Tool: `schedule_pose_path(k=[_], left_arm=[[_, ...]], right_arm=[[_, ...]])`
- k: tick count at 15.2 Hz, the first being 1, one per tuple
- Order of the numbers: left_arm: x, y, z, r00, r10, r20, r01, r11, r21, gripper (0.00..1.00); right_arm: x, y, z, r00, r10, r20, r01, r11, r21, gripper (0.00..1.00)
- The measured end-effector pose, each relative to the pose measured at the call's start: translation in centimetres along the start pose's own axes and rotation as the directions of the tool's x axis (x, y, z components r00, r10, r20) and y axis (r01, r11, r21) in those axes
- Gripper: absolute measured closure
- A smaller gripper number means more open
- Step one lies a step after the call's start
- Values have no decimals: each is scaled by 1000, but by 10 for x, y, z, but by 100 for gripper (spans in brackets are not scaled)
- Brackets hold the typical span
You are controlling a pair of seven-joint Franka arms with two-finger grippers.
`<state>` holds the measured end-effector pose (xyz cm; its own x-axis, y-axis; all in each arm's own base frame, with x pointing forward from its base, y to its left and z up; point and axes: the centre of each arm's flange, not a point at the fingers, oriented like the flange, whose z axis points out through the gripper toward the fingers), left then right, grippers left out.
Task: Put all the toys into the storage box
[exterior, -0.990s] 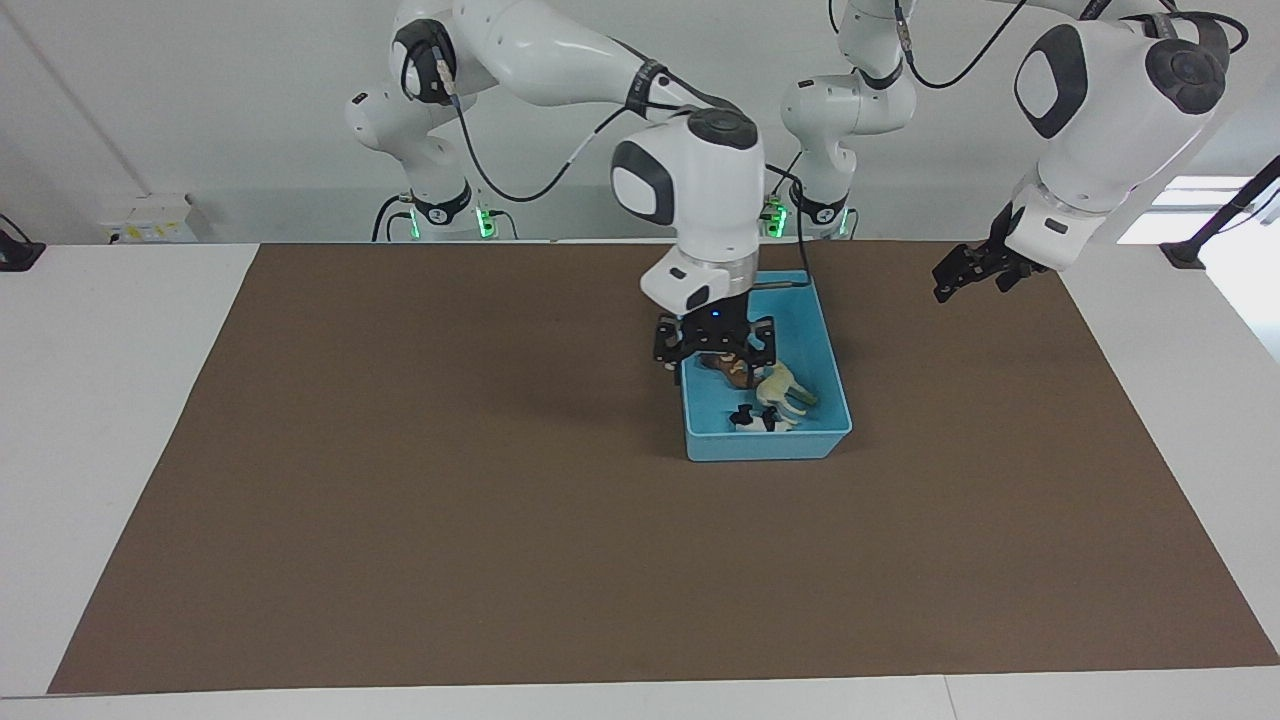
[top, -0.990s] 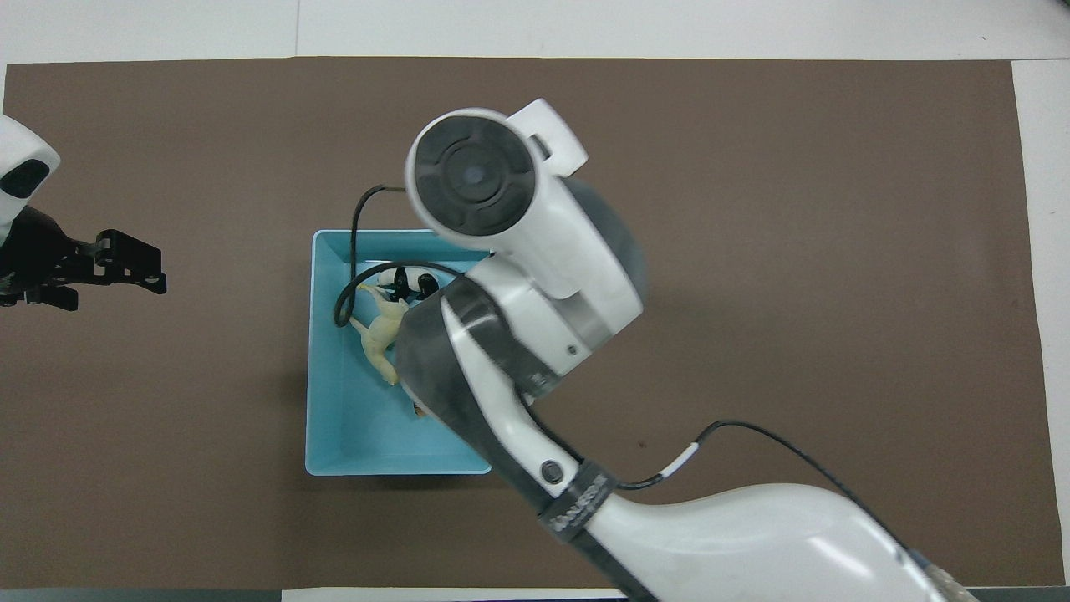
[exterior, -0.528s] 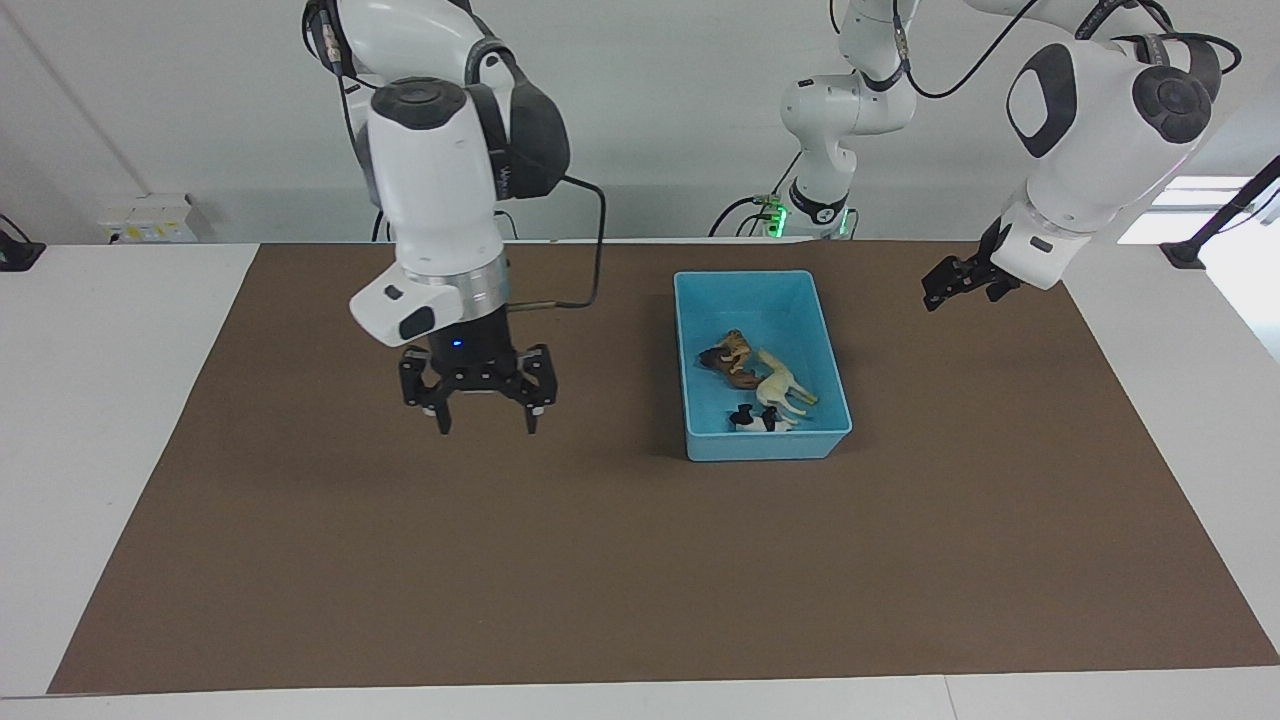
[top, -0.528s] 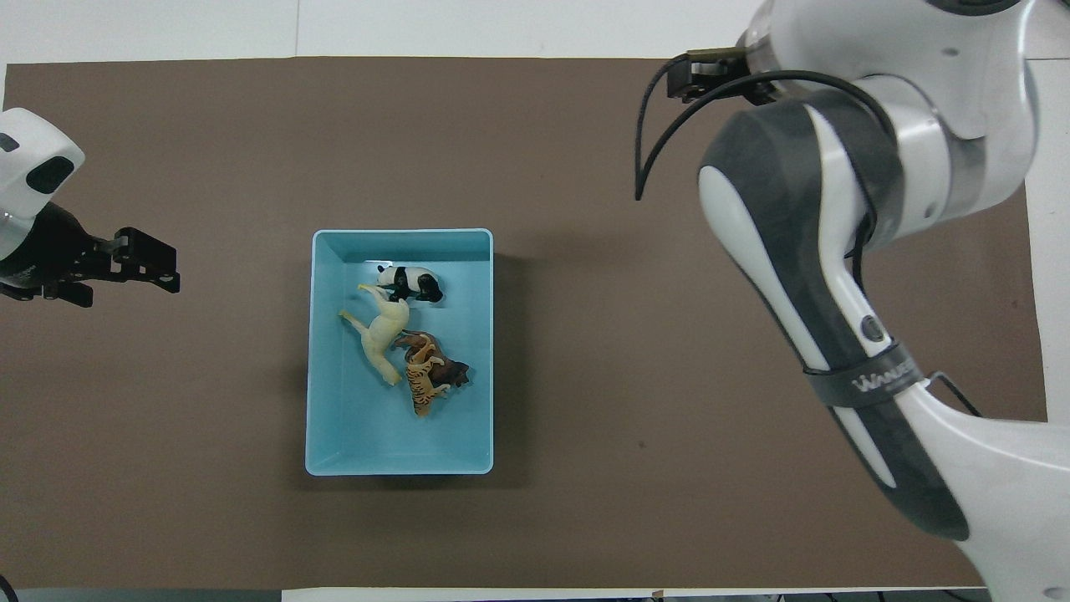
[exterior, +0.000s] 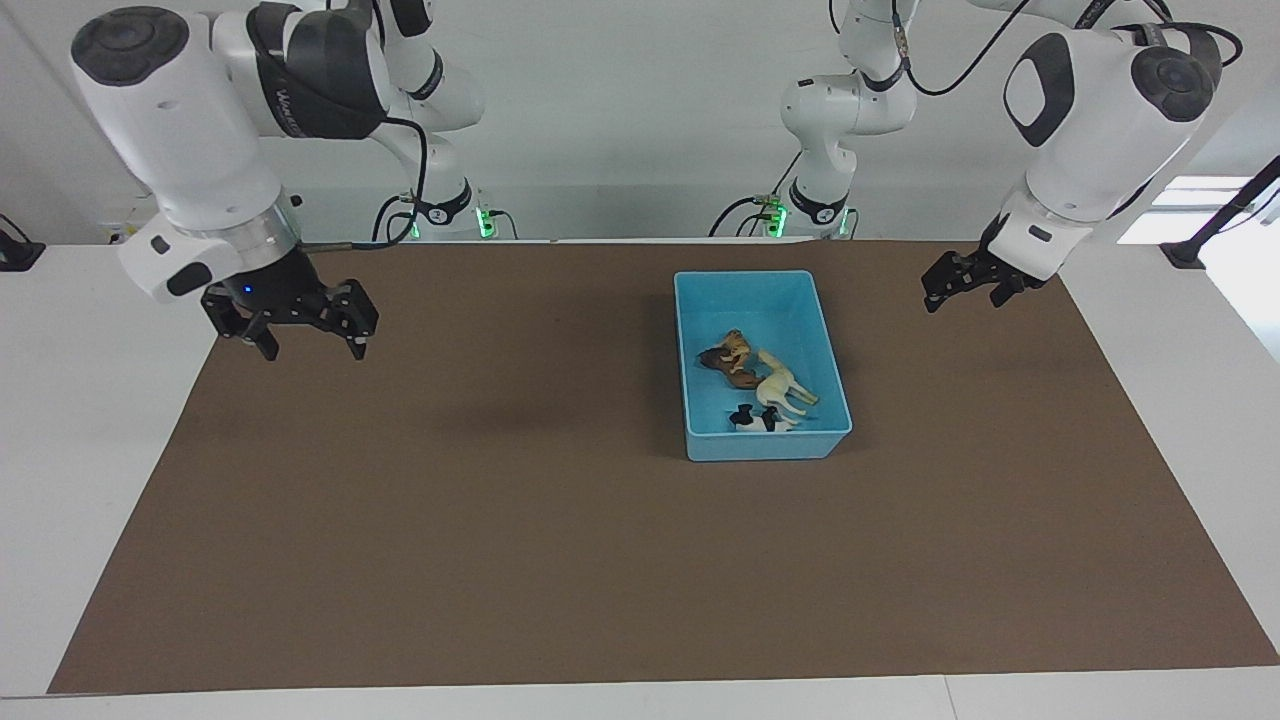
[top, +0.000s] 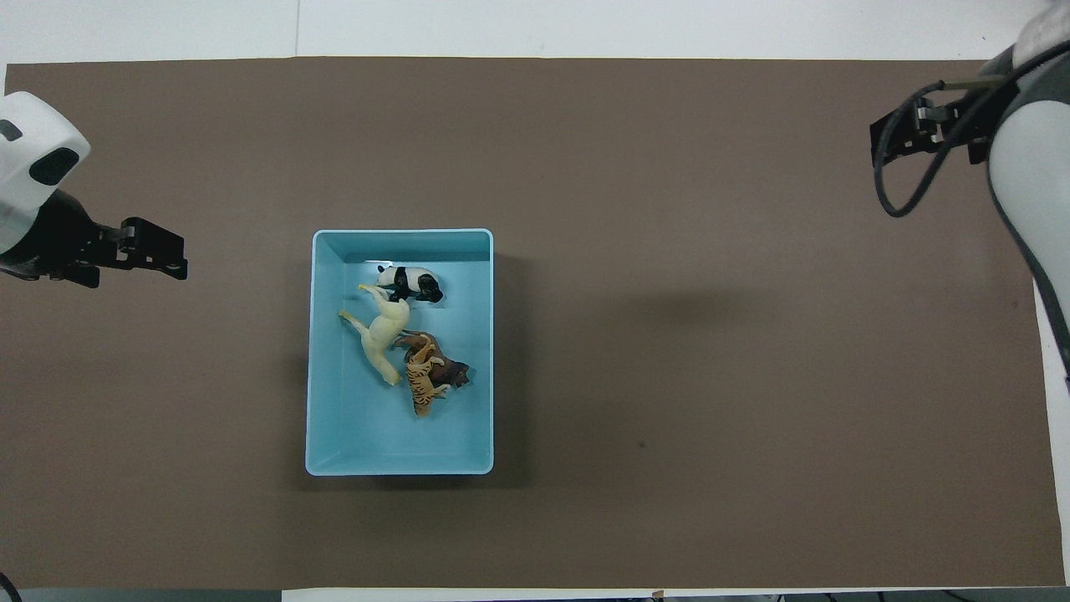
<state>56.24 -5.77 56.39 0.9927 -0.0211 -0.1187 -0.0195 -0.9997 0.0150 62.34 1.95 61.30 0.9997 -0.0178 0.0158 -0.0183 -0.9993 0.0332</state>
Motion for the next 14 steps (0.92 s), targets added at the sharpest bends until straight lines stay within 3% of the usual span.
schedule_pose_path(k=[4,9,14], left_arm=[[-1,13,0,1000,23,0,-23,1000,2,0],[-1,5,-3,1000,9,-7,-9,1000,1,0],[-2,5,-6,1000,9,-13,-9,1000,1,0]], right_arm=[[-45,31,1,1000,24,-5,-24,1000,15,0],[-52,65,-14,999,-12,-43,12,1000,16,0],[-58,66,7,999,-11,30,11,1000,21,0]])
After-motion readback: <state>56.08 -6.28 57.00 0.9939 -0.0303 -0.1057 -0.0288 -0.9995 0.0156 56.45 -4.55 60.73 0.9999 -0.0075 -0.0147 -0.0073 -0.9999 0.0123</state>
